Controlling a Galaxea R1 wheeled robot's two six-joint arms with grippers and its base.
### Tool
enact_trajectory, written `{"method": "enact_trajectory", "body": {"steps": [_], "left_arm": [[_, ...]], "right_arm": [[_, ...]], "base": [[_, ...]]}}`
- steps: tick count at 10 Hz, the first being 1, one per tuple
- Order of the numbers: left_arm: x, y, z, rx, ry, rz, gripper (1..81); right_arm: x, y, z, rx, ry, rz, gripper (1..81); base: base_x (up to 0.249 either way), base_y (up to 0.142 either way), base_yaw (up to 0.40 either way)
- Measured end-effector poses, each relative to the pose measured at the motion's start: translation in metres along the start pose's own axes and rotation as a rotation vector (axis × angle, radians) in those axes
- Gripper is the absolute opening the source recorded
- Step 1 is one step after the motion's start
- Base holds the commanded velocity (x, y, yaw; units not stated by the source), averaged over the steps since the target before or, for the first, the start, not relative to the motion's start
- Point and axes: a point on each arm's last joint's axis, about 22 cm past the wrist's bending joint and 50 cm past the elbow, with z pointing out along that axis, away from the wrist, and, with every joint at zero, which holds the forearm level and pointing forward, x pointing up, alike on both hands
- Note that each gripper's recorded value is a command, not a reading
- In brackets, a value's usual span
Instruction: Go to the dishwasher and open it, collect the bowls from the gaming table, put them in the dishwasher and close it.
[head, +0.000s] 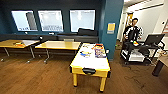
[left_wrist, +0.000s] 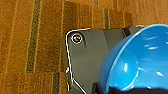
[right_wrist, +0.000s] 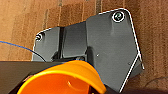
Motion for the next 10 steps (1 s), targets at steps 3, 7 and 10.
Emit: {"method": "enact_trajectory", "body": {"steps": [3,7,10], "left_arm": [[-0.0076,-0.0005,-0.0009,0.002,-0.010,-0.003,1.0],[-0.0070,-0.0075,-0.0021,0.022,-0.009,0.000,1.0],[-0.0073,-0.0017,0.0003,0.015,-0.010,-0.001,1.0]], "right_arm": [[-0.0038,0.0001,-0.0007,0.000,-0.006,0.001,1.0],[-0.0039,-0.0001,-0.0007,0.000,-0.006,0.002,1.0],[-0.0039,-0.0004,-0.0006,0.000,-0.006,0.002,1.0]], "base": [[0.000,0.000,0.000],[0.000,0.000,0.000],[0.000,0.000,-0.144]]}}
